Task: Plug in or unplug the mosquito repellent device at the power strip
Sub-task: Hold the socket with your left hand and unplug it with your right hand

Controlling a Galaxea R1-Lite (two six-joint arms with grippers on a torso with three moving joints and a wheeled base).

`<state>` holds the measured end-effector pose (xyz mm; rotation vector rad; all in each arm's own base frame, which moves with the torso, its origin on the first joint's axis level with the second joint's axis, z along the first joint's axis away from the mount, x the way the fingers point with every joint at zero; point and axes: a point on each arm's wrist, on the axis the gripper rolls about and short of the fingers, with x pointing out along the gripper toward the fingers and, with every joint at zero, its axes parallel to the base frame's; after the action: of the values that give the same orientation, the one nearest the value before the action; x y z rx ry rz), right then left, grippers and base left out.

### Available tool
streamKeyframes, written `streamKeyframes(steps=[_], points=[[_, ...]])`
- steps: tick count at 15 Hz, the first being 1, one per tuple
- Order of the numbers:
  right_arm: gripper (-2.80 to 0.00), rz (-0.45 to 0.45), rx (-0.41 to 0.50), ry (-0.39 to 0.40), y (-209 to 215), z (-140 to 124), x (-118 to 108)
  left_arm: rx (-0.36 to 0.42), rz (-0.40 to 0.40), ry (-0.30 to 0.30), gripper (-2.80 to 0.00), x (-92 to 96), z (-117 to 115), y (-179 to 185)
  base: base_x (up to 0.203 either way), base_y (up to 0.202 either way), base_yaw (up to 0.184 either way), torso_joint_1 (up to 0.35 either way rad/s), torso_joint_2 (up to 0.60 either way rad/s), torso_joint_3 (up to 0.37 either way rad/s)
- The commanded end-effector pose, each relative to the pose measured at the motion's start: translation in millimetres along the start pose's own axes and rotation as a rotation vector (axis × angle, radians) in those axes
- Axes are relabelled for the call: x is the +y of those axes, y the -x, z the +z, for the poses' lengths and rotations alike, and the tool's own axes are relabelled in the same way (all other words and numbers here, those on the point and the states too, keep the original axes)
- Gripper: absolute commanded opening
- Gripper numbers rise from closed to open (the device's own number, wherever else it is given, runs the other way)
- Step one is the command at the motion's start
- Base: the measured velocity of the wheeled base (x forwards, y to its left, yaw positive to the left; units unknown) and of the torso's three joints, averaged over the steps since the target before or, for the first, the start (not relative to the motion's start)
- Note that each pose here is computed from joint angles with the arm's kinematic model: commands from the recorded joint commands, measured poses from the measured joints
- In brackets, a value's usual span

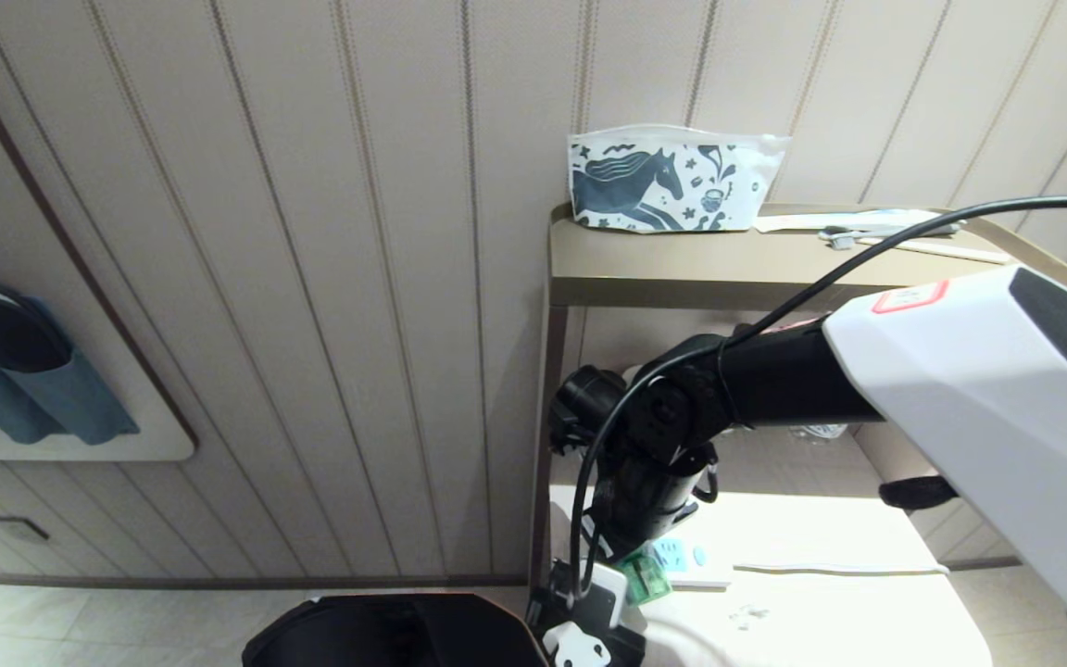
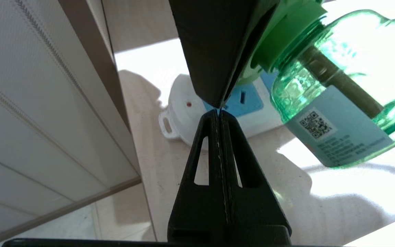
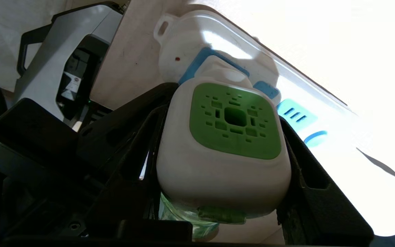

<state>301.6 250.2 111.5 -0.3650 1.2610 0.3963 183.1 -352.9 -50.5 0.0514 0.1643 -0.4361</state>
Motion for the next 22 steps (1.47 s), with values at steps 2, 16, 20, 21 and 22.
streamKeyframes(steps=[2, 16, 20, 21, 22], points=[[-2.80, 0.036, 0.018, -0.004, -4.1, 0.8, -0.1, -0.050, -0.002, 0.042, -2.80, -1.0, 11.5, 0.4, 0.000, 0.000, 0.000, 0.000, 0.00, 0.000], [-2.80, 0.049, -0.018, -0.018, 6.3, 6.9, -3.9, -0.011, -0.028, 0.007, -2.80, -5.0, -5.2, 6.7, 0.000, 0.000, 0.000, 0.000, 0.00, 0.000], [-2.80, 0.052, -0.040, -0.023, 12.9, 9.0, -4.8, -0.006, -0.030, 0.004, -2.80, -5.2, -8.1, 6.9, 0.000, 0.000, 0.000, 0.000, 0.00, 0.000], [-2.80, 0.052, -0.038, -0.027, 13.0, 8.3, -4.3, -0.004, -0.031, 0.001, -2.80, -5.6, -8.7, 7.2, 0.000, 0.000, 0.000, 0.000, 0.00, 0.000], [-2.80, 0.052, -0.037, -0.030, 13.8, 7.0, -4.2, -0.004, -0.029, 0.003, -2.80, -5.1, -8.7, 6.8, 0.000, 0.000, 0.000, 0.000, 0.00, 0.000]])
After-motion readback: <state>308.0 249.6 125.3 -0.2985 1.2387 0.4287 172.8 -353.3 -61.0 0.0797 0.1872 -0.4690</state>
